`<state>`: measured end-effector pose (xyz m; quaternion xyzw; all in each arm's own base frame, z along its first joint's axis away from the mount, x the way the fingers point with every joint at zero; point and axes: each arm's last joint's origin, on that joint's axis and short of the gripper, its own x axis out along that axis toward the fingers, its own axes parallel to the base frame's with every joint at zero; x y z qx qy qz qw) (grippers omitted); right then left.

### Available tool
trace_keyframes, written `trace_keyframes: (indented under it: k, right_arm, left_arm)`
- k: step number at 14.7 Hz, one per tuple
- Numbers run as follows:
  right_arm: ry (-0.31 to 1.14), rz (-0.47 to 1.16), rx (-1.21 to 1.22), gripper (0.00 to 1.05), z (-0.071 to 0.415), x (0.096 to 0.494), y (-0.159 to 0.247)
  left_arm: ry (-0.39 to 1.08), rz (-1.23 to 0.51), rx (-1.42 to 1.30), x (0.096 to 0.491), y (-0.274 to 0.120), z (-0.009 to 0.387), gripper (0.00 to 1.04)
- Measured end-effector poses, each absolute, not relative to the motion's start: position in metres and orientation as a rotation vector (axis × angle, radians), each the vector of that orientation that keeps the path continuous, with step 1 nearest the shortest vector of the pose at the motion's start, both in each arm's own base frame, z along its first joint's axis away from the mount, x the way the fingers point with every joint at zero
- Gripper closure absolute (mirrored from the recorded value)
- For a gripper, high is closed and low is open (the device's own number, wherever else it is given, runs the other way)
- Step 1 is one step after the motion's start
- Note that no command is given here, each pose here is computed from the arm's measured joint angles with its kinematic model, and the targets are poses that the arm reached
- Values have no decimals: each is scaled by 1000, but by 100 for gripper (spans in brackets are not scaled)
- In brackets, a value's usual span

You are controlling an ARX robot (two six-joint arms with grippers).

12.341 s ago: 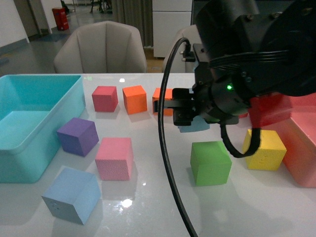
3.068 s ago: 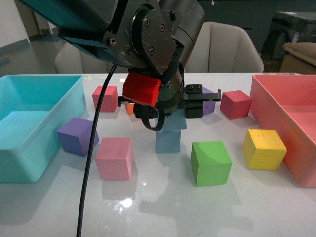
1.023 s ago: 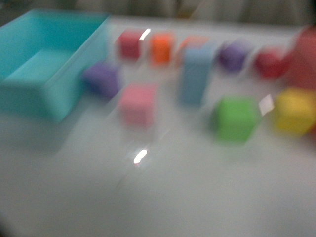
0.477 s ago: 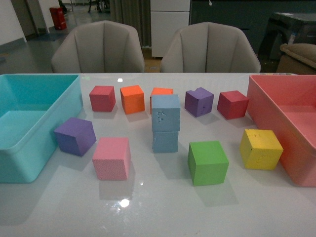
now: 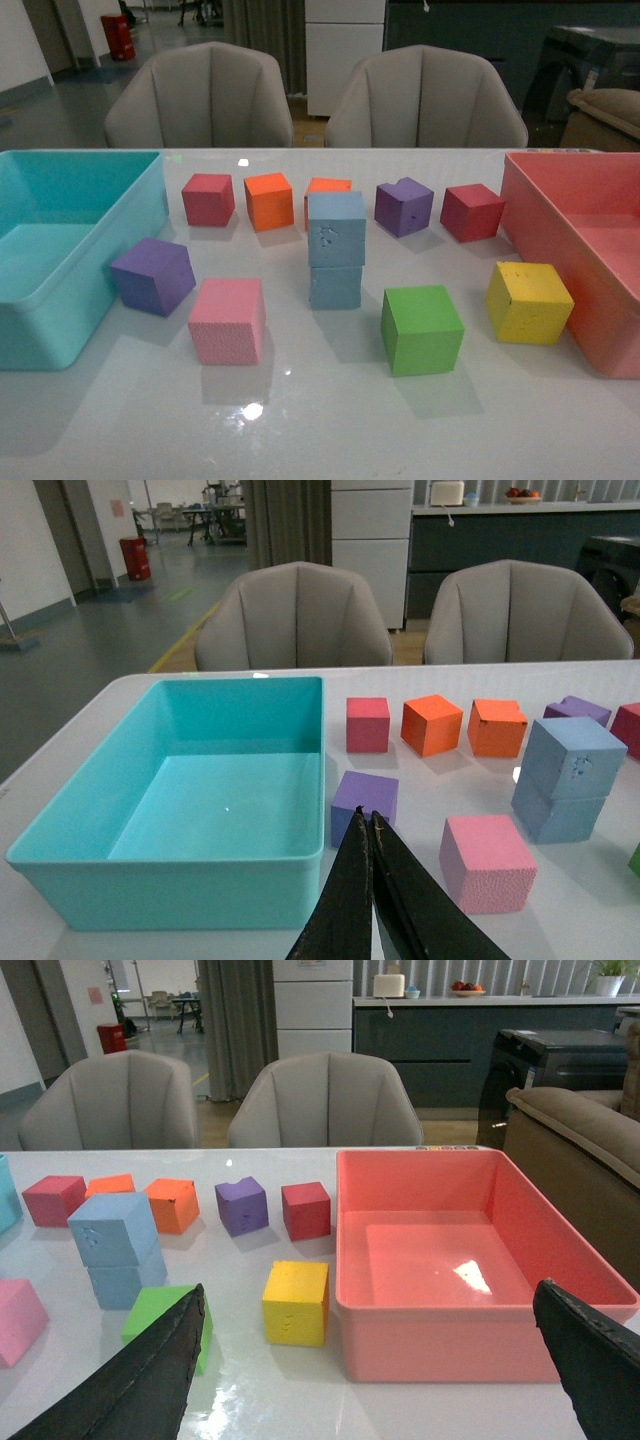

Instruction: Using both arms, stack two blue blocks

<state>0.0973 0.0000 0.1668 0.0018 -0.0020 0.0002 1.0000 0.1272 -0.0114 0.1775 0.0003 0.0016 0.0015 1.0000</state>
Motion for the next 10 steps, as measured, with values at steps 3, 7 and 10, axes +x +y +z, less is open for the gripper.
trace_keyframes:
  k: [3,7,10]
  right_arm:
    - [-4,0,4,6,167,97,0]
    - [-4,0,4,6,167,97,0]
    - [-4,0,4,6,167,97,0]
  left_arm:
    - [-3,27,0,122,2,169,103]
    - [-15,-3,0,116,0,171,103]
    - [-12,-2,0,112,0,170,103]
